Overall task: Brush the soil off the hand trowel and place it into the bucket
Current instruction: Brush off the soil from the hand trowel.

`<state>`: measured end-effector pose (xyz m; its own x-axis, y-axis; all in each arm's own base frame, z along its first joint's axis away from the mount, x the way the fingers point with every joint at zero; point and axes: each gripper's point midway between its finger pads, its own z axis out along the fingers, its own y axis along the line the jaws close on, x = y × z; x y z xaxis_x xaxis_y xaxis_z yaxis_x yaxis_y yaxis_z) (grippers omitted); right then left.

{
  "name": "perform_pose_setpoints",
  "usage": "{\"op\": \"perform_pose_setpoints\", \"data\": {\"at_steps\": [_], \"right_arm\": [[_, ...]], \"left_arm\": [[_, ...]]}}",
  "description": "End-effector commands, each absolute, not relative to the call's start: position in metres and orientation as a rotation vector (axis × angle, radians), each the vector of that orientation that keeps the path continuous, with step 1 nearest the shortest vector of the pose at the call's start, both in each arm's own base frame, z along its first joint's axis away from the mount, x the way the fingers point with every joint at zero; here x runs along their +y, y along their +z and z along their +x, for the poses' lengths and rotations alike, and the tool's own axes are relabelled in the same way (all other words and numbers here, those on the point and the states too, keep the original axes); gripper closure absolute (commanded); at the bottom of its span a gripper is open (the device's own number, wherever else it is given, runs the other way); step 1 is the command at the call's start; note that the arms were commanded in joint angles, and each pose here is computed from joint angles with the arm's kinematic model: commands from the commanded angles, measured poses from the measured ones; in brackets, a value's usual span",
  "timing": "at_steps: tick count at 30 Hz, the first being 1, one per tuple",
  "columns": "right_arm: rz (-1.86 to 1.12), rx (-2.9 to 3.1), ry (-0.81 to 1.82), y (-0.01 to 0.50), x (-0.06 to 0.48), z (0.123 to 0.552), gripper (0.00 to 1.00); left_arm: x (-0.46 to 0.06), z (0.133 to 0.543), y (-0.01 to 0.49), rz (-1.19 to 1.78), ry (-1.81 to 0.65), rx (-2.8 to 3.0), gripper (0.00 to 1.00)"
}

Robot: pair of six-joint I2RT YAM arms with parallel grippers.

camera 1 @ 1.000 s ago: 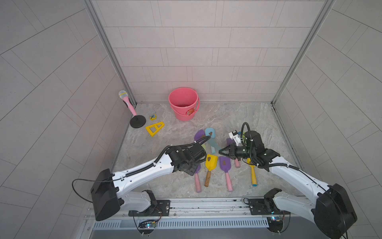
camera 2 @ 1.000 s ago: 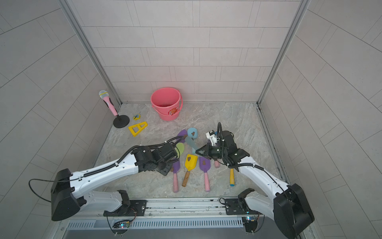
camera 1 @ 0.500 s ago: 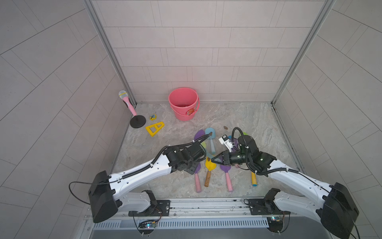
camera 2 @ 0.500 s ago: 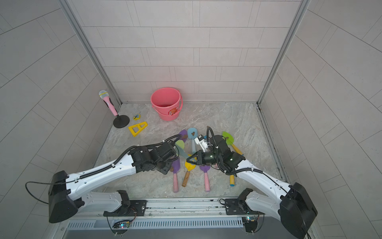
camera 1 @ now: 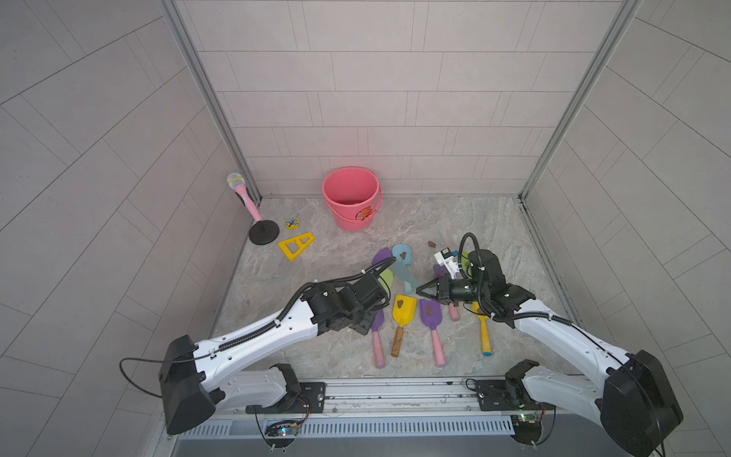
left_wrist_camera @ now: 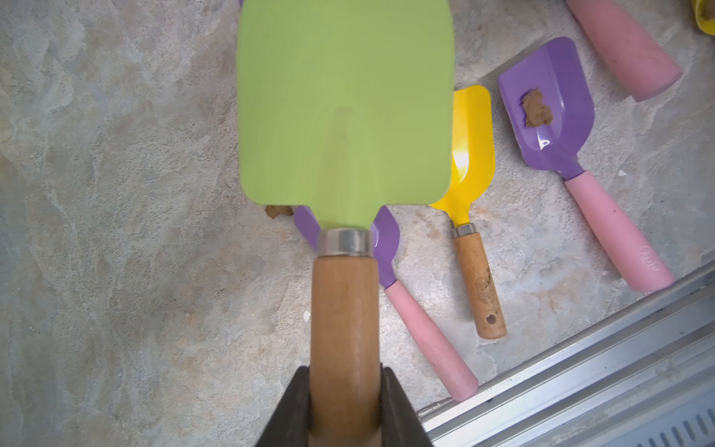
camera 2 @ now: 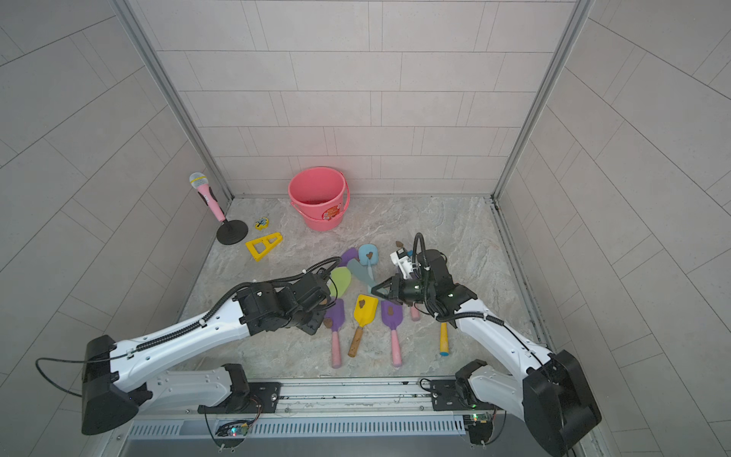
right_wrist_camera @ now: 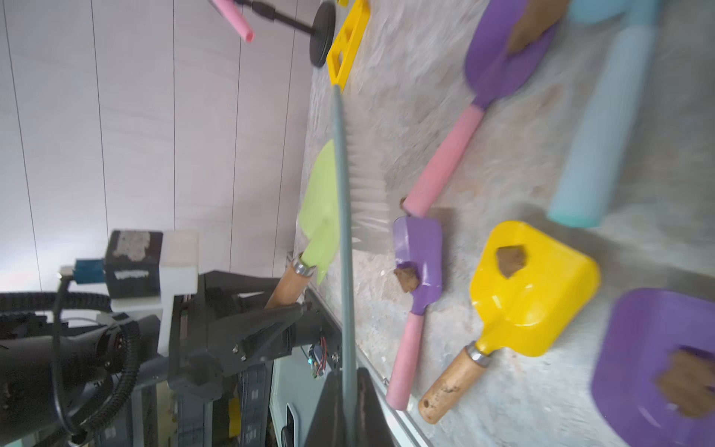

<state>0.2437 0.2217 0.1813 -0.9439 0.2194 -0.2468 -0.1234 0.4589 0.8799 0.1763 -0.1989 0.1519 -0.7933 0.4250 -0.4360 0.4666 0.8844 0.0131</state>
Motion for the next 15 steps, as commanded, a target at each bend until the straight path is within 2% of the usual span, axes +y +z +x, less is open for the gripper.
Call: {"op": "perform_pose_setpoints", "data": {"at_steps": [1, 7, 12, 15], "right_arm": [[0.135, 2.421, 1.377, 0.17, 0.196, 0.242, 1.0], [-0.128, 2.374, 0.818, 0.173, 0.173, 0.247, 1.0], [-0.601, 2.253, 0.383, 0.169, 0.198, 0.228, 1.0], [-0.842, 2.149, 0.224, 0.172, 0.22, 0.216, 1.0]], "left_arm": [[-0.191, 0.182, 0.172, 0.587, -0.125, 2.56, 1.0], [-0.184, 0.172, 0.2, 0.571, -0.162, 2.575, 1.0], [-0.185, 0.16, 0.223, 0.566, -0.291, 2.616, 1.0], [-0.184, 0.155, 0.227, 0.558, -0.342, 2.659, 1.0]]}}
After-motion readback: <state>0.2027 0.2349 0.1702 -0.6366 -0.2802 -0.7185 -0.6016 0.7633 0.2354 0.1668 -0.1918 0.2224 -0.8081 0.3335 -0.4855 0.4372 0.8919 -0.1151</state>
